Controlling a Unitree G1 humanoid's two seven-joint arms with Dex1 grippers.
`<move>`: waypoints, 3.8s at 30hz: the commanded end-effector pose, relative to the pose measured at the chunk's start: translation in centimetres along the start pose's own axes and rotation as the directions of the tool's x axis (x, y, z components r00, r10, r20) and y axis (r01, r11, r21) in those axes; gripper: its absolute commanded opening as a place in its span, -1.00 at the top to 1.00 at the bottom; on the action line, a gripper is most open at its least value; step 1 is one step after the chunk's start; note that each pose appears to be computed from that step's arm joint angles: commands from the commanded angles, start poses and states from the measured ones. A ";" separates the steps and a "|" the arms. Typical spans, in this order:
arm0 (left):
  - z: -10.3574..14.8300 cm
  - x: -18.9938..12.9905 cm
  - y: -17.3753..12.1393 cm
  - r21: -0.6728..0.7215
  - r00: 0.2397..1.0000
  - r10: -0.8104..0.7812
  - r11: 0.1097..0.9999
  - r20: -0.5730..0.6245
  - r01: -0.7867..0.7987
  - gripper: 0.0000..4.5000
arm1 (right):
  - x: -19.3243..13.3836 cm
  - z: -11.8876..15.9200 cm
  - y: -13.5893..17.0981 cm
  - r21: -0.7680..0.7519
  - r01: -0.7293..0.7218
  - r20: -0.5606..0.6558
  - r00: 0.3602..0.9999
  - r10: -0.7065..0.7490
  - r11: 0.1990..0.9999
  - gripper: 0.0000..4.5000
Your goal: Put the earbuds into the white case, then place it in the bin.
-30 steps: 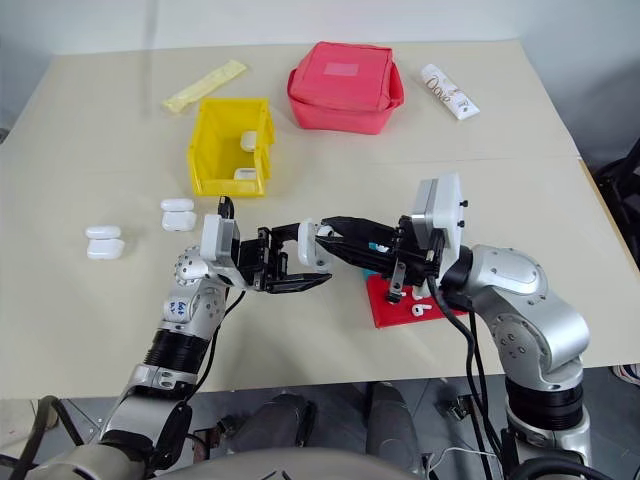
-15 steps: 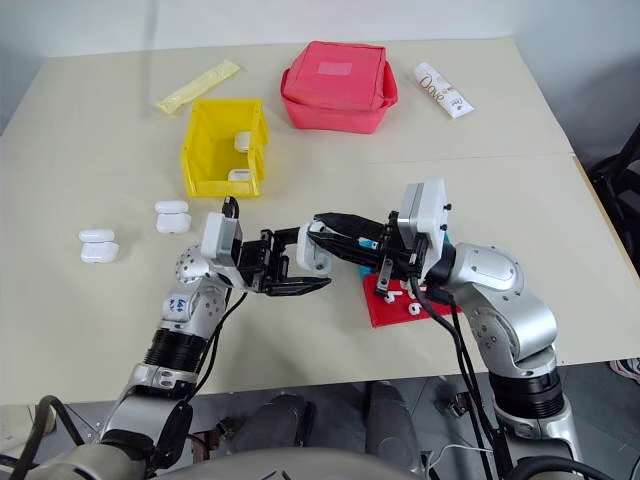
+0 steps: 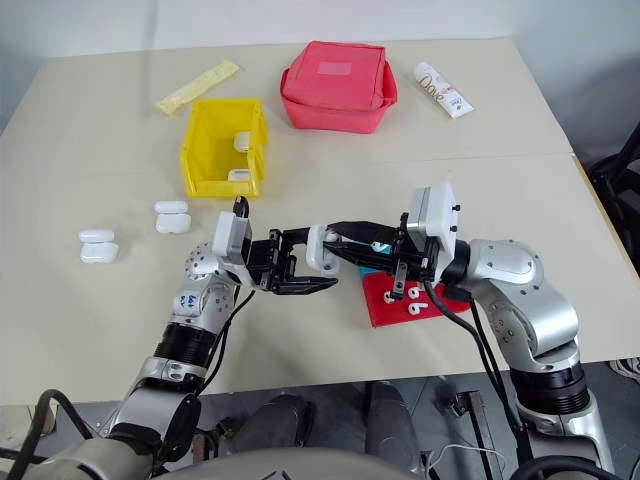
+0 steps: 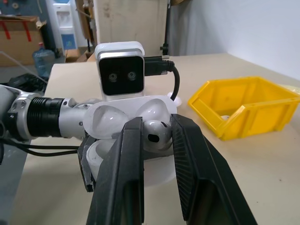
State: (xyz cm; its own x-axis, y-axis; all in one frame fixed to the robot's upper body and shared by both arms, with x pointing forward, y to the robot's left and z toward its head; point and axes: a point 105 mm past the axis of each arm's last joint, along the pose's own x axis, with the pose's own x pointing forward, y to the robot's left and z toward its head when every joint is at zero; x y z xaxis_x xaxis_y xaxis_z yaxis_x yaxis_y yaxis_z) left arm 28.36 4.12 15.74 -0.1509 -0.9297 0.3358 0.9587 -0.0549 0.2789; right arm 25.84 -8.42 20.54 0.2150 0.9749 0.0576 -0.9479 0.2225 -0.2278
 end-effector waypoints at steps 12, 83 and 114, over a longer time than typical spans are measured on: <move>1.6 0.0 1.2 0.116 1.000 -0.003 0.993 0.020 0.001 -0.22 | 0.0 1.1 -0.8 -0.045 -0.020 -0.052 0.998 0.018 0.999 -0.64; 1.8 -4.0 -0.4 0.188 0.946 0.324 0.930 -0.014 -0.316 -0.22 | -8.7 -6.5 -10.2 -0.070 0.317 -0.896 0.397 -0.200 0.946 -0.01; 2.1 -4.2 -1.2 0.187 0.934 0.357 0.919 -0.019 -0.347 -0.22 | -8.9 -7.9 -11.5 -0.072 0.294 -0.925 0.339 -0.174 0.953 -0.01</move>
State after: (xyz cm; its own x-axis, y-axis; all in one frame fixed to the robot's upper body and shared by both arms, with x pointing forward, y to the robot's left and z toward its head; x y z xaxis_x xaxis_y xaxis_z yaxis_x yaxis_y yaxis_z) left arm 27.73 8.80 15.05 0.2226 -0.8961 0.3839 0.8982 0.3417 0.2766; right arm 36.50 -19.57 14.09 0.4320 0.3004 -0.8504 -0.8304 0.5004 -0.2451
